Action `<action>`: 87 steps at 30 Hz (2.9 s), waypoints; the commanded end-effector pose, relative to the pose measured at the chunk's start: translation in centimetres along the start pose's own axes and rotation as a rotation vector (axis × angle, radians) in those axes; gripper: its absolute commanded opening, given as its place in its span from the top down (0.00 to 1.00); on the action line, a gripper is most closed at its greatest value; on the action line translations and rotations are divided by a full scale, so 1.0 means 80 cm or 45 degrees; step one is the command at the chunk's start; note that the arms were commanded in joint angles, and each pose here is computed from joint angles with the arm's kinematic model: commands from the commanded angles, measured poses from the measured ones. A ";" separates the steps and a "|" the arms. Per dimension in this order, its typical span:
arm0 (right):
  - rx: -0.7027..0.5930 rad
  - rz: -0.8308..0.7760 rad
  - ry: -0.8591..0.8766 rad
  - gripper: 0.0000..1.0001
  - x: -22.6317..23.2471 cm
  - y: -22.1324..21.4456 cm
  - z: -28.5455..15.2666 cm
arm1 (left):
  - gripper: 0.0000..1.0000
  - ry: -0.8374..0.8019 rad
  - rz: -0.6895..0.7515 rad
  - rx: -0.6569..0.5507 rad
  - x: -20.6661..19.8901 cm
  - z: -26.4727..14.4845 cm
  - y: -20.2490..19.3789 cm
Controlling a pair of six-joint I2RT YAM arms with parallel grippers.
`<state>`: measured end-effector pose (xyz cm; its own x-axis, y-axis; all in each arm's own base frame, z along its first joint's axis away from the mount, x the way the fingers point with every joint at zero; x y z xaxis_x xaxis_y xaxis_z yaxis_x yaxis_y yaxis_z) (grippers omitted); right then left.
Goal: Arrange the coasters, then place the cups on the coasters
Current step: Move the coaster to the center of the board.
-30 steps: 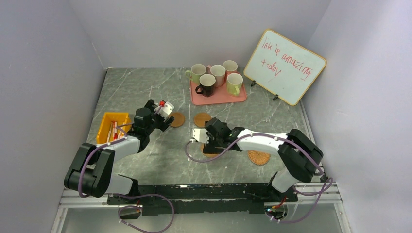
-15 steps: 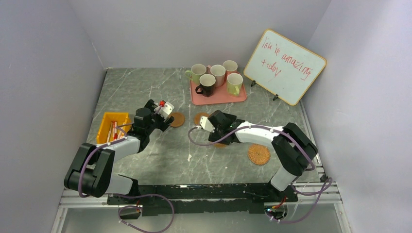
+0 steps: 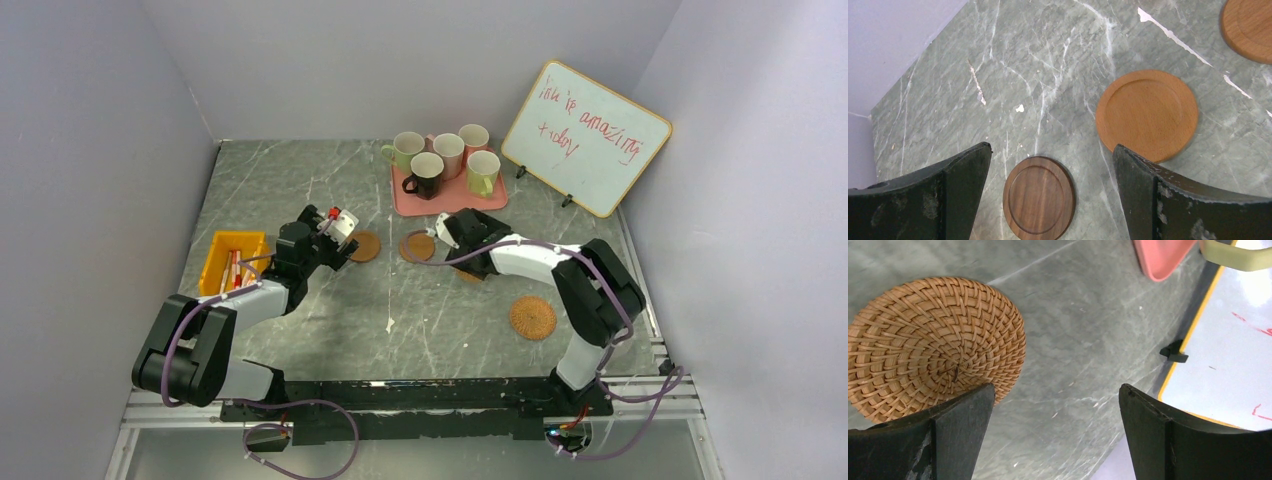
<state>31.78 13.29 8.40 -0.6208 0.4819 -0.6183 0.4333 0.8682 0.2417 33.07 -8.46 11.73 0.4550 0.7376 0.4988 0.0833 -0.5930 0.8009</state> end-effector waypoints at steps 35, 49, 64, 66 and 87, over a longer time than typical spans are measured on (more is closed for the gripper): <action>-0.046 0.204 -0.213 0.00 -0.023 0.019 0.039 | 0.04 0.047 -0.003 -0.063 0.010 -0.003 0.013; -0.067 0.226 -0.258 0.00 -0.028 0.022 0.039 | 0.04 0.045 -0.003 -0.061 0.010 -0.003 0.013; -0.257 0.368 -0.362 0.00 -0.075 0.039 -0.020 | 0.04 0.048 -0.003 -0.061 0.010 -0.003 0.013; -0.297 0.377 -0.355 0.00 -0.081 0.040 -0.033 | 0.04 0.050 -0.002 -0.060 0.010 -0.003 0.012; -0.182 0.313 -0.269 0.00 -0.042 0.030 0.013 | 0.04 0.046 -0.004 -0.066 0.010 -0.004 0.014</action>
<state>35.12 13.53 10.31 -0.3931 0.6325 -0.6673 0.4408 0.7666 0.4670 33.06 -8.45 11.72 0.4551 0.7374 0.4991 0.0831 -0.5933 0.8007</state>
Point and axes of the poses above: each gripper's point midway between its finger pads, its own z axis out along the fingers, its own x axis along the line the jaws close on, y = z × x, the point moved 5 cm from there along -z, back along the fingers, and after that the axes turned 3 degrees about z, right-handed, at the moved point
